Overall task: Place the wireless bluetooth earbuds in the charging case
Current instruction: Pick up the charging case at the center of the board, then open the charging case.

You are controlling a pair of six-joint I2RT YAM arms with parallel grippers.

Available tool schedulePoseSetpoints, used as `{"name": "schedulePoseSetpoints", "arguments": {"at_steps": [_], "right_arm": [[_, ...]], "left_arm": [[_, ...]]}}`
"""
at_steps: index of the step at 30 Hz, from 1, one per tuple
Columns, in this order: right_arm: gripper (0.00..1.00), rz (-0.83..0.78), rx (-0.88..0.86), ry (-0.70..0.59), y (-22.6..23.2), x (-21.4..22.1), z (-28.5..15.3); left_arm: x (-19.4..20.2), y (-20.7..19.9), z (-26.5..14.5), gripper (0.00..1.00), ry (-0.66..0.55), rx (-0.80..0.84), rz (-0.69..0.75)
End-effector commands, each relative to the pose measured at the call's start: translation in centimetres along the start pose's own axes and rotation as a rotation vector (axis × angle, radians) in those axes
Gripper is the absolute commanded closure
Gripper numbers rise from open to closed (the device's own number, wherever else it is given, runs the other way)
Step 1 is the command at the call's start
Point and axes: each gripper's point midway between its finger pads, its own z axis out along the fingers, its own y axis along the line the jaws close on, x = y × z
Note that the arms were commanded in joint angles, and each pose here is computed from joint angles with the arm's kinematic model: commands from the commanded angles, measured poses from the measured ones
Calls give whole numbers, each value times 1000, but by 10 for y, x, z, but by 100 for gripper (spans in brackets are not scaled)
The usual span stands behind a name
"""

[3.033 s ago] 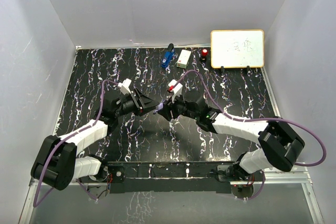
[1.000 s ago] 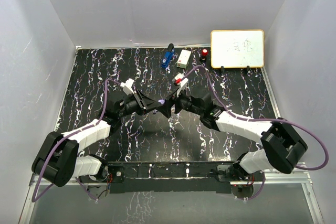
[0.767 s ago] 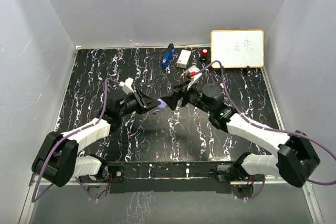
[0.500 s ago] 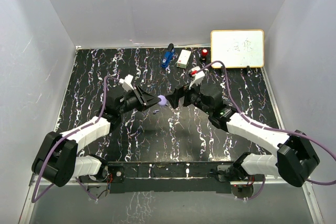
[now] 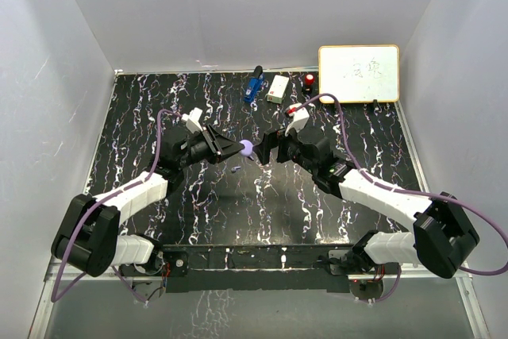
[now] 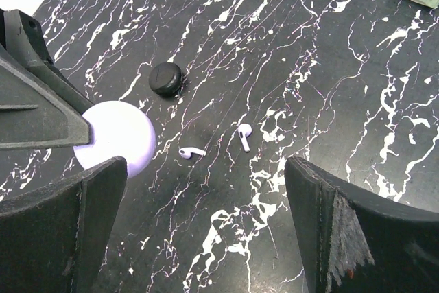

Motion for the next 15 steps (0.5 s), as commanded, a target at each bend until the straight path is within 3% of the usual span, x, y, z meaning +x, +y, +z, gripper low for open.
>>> {"name": "schedulePoseSetpoints", "arguments": {"at_steps": [1, 15], "right_arm": [[2, 18, -7, -125, 9, -45, 1], [2, 42, -35, -83, 14, -32, 17]], "left_arm": [[-7, -23, -1, 100, -5, 69, 33], [-7, -28, -6, 100, -14, 80, 32]]}}
